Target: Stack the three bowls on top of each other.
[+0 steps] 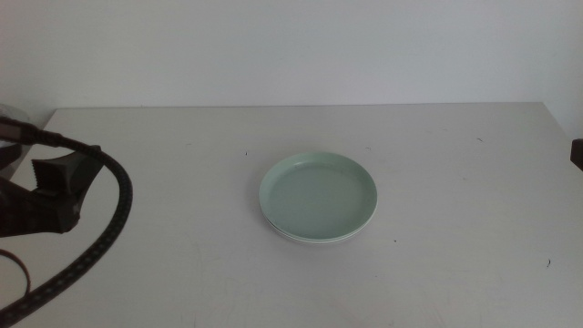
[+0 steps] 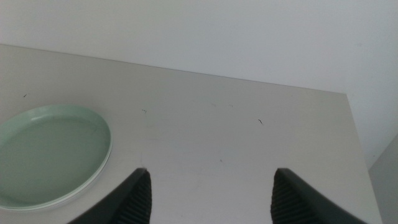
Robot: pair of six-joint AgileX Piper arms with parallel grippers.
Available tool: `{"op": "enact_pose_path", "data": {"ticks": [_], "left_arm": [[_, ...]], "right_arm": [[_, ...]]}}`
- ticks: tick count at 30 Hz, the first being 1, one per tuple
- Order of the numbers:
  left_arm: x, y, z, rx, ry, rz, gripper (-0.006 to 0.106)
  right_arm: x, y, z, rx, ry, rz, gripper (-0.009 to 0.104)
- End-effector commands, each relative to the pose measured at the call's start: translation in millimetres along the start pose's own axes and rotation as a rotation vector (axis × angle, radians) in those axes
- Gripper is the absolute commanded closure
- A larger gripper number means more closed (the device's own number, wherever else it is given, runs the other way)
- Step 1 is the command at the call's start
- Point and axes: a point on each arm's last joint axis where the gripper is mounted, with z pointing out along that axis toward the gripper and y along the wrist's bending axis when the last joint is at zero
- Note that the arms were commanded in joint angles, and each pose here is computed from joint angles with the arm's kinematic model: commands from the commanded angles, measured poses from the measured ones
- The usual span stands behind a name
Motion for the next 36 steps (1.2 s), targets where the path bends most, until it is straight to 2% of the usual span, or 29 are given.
{"op": "enact_pose_path", "data": {"ticks": [1,5,8,11,16,24,30,36], "left_arm": [[-16,-1,-8,0.016,-0.107,-0.022,-0.005],[-17,0,-27,0.012,-0.13,-0.044,-0.005],[-14,2,-42,0.011,-0.183,-0.127,-0.005],[0,7,-51,-0.038,-0.224,-0.19,-0.005],[39,14,-61,-0.138,-0.244,-0.204,-0.005],[92,12,-65,-0.149,-0.263,-0.203,-0.005],[121,11,-63,-0.149,-0.263,-0.204,-0.005],[143,11,-58,-0.151,-0.229,-0.208,-0.005]], "right_arm": [[-16,-3,-5,0.031,-0.106,-0.002,0.045],[-18,-3,-16,0.043,-0.144,-0.035,0.045],[-19,-3,-30,0.067,-0.192,-0.089,0.045],[-10,-2,-40,0.079,-0.229,-0.1,0.045],[28,1,-48,0.086,-0.241,-0.1,0.045],[100,5,-48,0.087,-0.182,-0.123,0.045],[125,6,-54,0.105,-0.226,-0.164,0.045],[128,7,-65,0.122,-0.325,-0.179,0.045]]}}
